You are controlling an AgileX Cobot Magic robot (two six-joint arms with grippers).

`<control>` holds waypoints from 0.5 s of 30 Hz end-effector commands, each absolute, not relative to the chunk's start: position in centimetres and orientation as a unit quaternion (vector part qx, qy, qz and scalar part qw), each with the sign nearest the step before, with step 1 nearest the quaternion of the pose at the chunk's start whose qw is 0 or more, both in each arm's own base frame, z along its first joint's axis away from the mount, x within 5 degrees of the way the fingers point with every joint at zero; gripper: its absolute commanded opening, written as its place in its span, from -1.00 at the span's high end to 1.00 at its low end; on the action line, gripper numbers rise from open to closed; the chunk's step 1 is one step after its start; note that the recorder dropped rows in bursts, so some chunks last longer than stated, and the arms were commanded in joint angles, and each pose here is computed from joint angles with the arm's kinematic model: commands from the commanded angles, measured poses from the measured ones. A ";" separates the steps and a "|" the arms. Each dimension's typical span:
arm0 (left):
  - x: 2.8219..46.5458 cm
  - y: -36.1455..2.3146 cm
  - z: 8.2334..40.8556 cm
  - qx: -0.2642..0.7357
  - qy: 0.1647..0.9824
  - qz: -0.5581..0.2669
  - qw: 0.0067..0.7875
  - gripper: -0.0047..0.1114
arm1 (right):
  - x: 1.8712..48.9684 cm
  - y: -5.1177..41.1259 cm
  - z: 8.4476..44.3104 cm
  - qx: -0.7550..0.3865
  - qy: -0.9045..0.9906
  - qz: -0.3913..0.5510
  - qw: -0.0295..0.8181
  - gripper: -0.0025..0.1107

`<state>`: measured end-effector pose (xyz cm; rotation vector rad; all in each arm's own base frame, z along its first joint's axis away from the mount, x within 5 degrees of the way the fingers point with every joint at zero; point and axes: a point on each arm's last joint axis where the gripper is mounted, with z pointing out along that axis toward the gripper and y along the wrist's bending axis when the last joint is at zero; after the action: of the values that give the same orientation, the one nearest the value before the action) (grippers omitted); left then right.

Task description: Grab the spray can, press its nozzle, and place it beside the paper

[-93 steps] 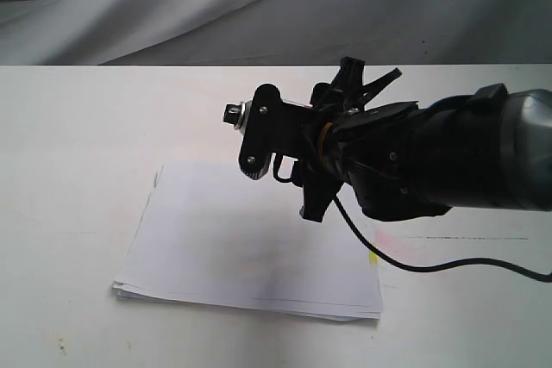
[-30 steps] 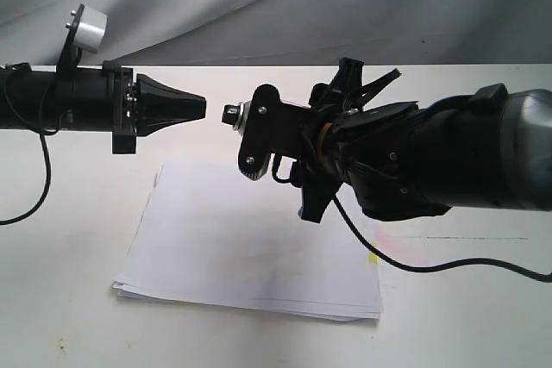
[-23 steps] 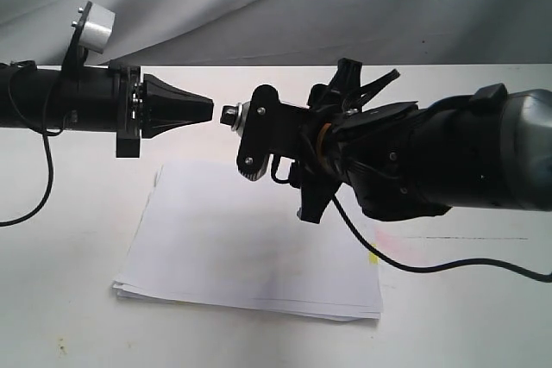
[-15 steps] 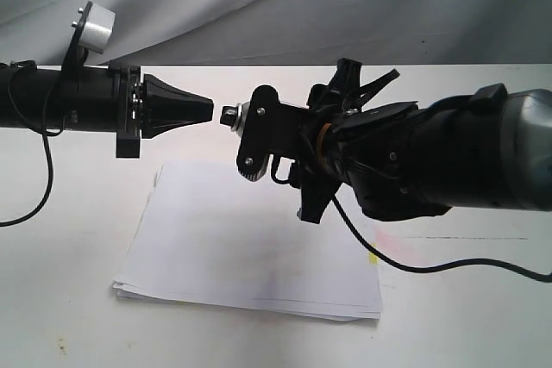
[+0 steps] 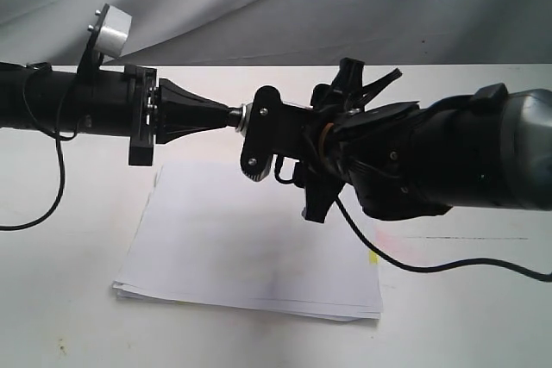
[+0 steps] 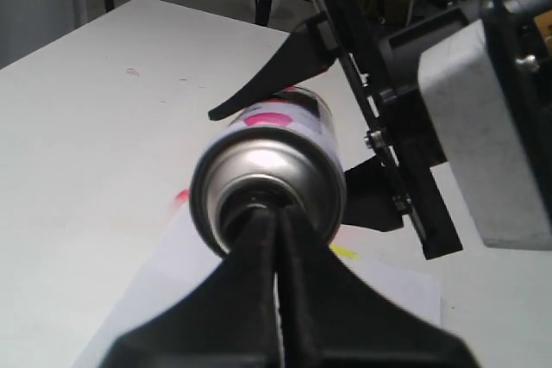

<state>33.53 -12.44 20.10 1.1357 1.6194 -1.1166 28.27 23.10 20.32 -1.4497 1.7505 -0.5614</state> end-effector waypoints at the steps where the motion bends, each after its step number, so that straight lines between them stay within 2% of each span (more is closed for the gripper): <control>1: 32.8 -14.3 20.5 0.462 0.629 -0.462 0.421 0.92 | 28.3 23.3 20.9 -0.575 0.679 -0.218 0.401 0.96; 11: 32.8 -14.7 20.6 0.454 0.628 -0.468 0.426 0.92 | 28.2 23.5 20.9 -0.582 0.675 -0.209 0.404 0.96; 15: 33.1 -14.7 19.4 0.446 0.636 -0.474 0.414 0.92 | 28.2 23.6 20.9 -0.585 0.672 -0.209 0.403 0.96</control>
<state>33.14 -14.17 20.25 1.1231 1.5869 -1.1713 28.41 22.61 20.14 -1.4343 1.7806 -0.5972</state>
